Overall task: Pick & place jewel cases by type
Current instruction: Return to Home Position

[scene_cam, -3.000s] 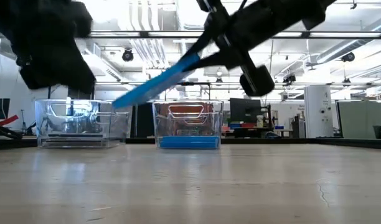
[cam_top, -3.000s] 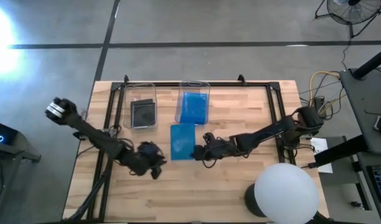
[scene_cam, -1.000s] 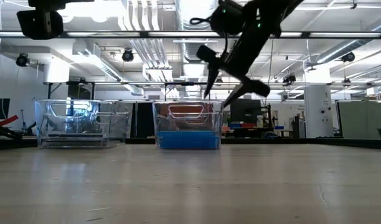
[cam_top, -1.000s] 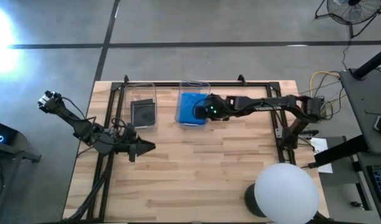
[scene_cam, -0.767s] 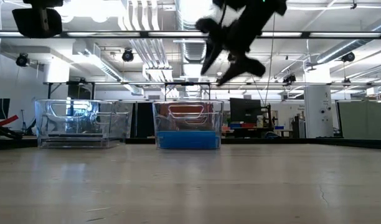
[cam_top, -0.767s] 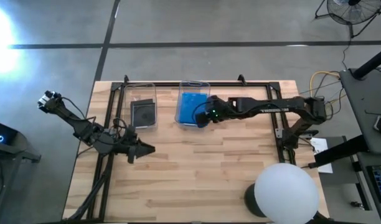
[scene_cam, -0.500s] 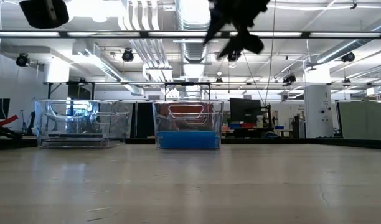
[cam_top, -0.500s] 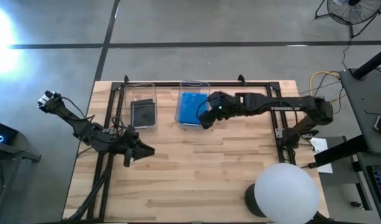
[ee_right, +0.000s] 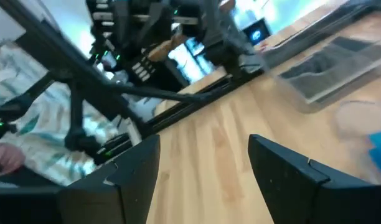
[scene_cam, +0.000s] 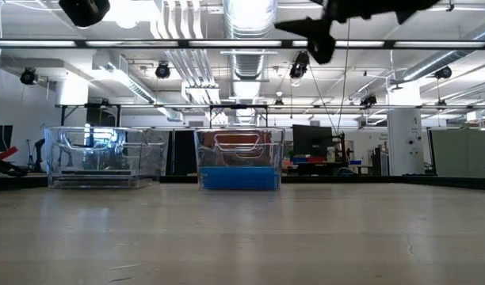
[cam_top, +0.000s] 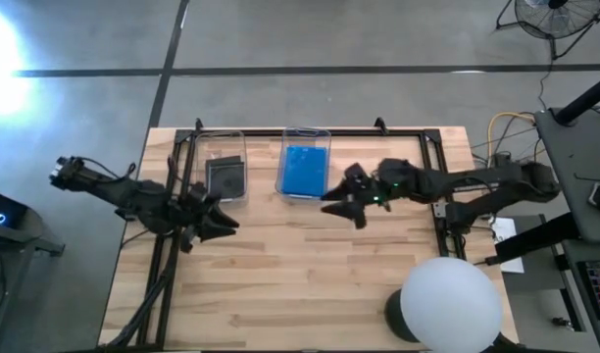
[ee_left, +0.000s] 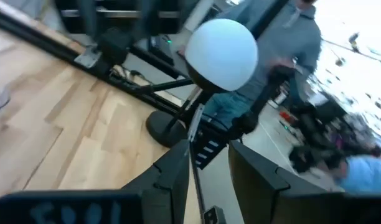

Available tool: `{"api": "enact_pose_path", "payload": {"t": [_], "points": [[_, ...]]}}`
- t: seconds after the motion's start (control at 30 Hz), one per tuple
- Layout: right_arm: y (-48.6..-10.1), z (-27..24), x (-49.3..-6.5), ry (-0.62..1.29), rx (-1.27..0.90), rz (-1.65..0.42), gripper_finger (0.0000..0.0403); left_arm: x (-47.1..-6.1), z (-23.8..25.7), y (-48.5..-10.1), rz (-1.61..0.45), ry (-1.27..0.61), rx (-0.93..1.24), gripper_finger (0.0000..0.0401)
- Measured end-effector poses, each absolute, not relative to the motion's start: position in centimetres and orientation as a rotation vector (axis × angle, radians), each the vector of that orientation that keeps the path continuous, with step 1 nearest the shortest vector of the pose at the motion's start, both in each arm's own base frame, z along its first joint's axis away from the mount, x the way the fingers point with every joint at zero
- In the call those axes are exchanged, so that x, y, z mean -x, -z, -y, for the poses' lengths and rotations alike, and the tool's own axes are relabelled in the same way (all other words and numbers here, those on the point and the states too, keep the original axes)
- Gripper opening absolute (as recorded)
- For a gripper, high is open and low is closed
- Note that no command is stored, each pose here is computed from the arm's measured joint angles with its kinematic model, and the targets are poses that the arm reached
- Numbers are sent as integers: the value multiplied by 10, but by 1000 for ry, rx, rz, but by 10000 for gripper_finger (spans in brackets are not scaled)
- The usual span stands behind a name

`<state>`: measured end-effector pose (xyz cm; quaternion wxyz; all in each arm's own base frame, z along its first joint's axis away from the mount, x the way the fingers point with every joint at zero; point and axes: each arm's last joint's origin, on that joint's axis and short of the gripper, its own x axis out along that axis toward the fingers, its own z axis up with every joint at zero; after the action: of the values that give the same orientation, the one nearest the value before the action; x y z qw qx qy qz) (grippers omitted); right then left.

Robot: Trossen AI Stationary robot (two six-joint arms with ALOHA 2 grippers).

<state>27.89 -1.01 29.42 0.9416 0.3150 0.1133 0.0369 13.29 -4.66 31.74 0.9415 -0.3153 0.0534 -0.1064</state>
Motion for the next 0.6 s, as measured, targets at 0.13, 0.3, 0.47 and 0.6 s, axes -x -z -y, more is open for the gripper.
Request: {"api": "enact_pose_path", "payload": {"t": [0.13,0.3,0.47,0.6], "points": [[-289,10,-245,-83,-607,-138,237,-133,36,-318,-105,228,562,94],[-280,7,-211,-102,-574,-103,237,-129,21,-314,-116,115,542,94],[-274,6,-187,-117,-533,-52,237,-117,10,-307,-76,57,540,94],[-264,5,-174,-111,-517,-37,237,-106,6,-285,-46,35,579,94]]}}
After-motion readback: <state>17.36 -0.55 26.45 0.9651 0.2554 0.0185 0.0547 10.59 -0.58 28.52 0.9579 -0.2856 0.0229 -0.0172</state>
